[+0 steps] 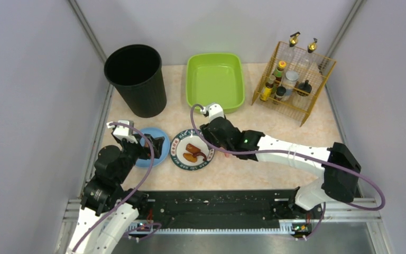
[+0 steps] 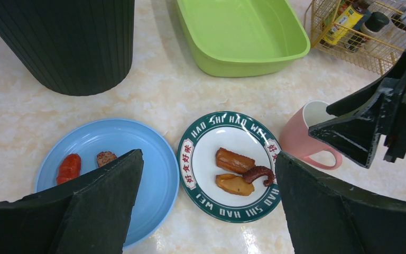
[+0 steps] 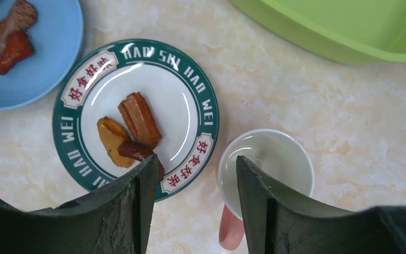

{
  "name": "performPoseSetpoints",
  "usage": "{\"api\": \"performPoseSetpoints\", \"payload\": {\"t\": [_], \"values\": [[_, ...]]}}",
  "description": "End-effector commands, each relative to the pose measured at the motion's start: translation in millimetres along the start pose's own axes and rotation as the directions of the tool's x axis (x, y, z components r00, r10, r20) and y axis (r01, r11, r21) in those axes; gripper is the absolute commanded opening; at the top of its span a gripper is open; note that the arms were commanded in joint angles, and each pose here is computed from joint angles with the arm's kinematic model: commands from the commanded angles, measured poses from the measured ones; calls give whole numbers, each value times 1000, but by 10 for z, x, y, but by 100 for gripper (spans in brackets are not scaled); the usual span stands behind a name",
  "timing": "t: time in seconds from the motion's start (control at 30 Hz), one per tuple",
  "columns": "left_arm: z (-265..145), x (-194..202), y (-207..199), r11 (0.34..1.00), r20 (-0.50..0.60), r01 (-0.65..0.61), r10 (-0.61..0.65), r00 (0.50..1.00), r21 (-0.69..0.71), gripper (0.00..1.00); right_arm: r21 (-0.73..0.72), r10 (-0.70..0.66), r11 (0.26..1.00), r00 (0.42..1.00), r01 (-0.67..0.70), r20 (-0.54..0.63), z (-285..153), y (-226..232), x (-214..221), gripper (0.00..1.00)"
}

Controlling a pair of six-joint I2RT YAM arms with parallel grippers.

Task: Clear the kitchen counter

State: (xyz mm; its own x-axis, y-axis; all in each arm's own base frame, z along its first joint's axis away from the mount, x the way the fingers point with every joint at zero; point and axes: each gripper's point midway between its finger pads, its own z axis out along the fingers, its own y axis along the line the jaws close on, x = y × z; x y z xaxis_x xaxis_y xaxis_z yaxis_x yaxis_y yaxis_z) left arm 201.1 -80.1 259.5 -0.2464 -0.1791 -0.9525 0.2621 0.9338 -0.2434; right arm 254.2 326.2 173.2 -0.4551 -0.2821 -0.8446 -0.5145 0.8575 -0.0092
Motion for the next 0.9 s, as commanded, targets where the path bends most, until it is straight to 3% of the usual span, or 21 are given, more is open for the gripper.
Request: {"api": "performPoseSetpoints", "payload": {"t": [0.0, 0.5, 0.67, 0.87], "values": [[15, -53, -7, 1000, 24, -11, 11, 1000, 4, 99, 3, 25, 1000, 998, -25, -50, 129, -41, 189, 55], [16, -48, -2, 1000, 22, -11, 11, 1000, 1, 99, 21, 49, 999, 989, -46, -139, 382, -155, 600, 53], [21, -44, 0, 1000, 19, -12, 12, 1000, -1, 99, 22, 38, 999, 989, -35, -142, 446, -158, 595, 48], [22, -46, 2, 1000, 19, -12, 12, 1000, -2, 99, 40, 26, 999, 989, -20, -147, 505, -205, 585, 33]]}}
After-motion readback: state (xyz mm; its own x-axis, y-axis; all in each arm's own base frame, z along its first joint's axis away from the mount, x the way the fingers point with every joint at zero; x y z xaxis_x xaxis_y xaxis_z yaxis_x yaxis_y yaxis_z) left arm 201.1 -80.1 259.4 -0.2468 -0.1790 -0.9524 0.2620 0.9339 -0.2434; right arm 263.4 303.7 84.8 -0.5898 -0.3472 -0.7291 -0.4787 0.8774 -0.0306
